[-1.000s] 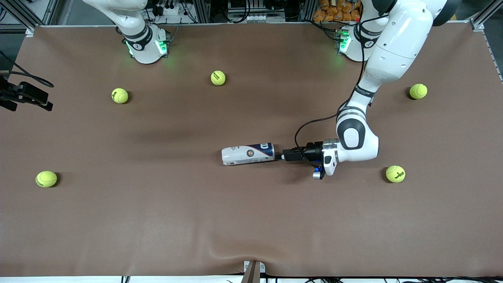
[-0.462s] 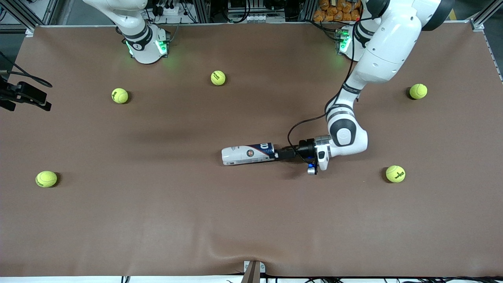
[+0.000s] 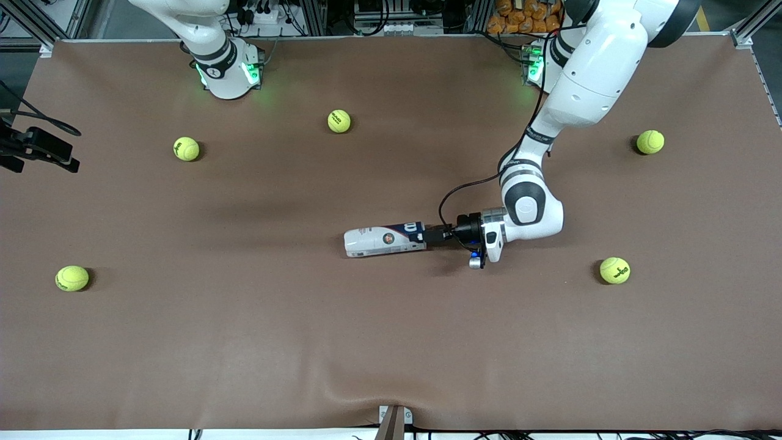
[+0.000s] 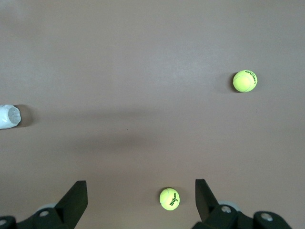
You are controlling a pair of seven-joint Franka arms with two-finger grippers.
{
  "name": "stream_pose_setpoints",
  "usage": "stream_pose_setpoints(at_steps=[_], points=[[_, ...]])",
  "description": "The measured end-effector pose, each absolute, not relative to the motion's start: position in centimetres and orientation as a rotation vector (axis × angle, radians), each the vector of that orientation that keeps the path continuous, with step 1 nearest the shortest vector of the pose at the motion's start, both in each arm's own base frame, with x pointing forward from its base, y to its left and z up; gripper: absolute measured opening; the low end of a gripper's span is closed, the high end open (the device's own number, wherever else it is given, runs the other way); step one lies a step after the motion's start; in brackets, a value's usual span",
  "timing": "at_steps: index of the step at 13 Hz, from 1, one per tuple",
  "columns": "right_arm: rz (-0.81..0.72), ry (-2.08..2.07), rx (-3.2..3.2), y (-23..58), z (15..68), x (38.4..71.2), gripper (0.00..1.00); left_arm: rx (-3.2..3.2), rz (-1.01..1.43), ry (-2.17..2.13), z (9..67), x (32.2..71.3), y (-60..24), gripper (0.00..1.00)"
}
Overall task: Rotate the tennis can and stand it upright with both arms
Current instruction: 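Close the left gripper on the can's bottom end, then lift and rotate the can upright with the left gripper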
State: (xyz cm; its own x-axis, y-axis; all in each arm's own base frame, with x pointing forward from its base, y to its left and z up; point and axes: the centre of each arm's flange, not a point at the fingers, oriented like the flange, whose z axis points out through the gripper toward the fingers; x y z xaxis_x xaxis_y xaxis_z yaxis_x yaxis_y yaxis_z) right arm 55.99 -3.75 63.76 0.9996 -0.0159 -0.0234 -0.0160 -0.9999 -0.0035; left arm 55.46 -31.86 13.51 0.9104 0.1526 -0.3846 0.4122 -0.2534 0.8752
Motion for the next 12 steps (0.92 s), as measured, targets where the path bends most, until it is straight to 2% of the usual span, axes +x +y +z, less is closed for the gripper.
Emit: stream_pose_setpoints(at_steps=[2, 3, 8, 12], points=[[0.036, 0.025, -3.138, -3.8, 63.8, 56.0, 1.00, 1.817, -0.213, 0.395, 15.6, 57.3, -31.9, 0.07], [0.036, 0.025, -3.138, -3.8, 63.8, 56.0, 1.00, 1.823, -0.198, 0.379, 16.8, 58.1, -31.7, 0.05], [0.036, 0.025, -3.138, -3.8, 63.8, 56.0, 1.00, 1.962, -0.249, 0.374, 24.4, 62.7, -29.9, 0.05], [0.035, 0.025, -3.138, -3.8, 63.8, 56.0, 1.00, 2.189, -0.285, 0.376, 32.8, 64.3, -31.3, 0.05]])
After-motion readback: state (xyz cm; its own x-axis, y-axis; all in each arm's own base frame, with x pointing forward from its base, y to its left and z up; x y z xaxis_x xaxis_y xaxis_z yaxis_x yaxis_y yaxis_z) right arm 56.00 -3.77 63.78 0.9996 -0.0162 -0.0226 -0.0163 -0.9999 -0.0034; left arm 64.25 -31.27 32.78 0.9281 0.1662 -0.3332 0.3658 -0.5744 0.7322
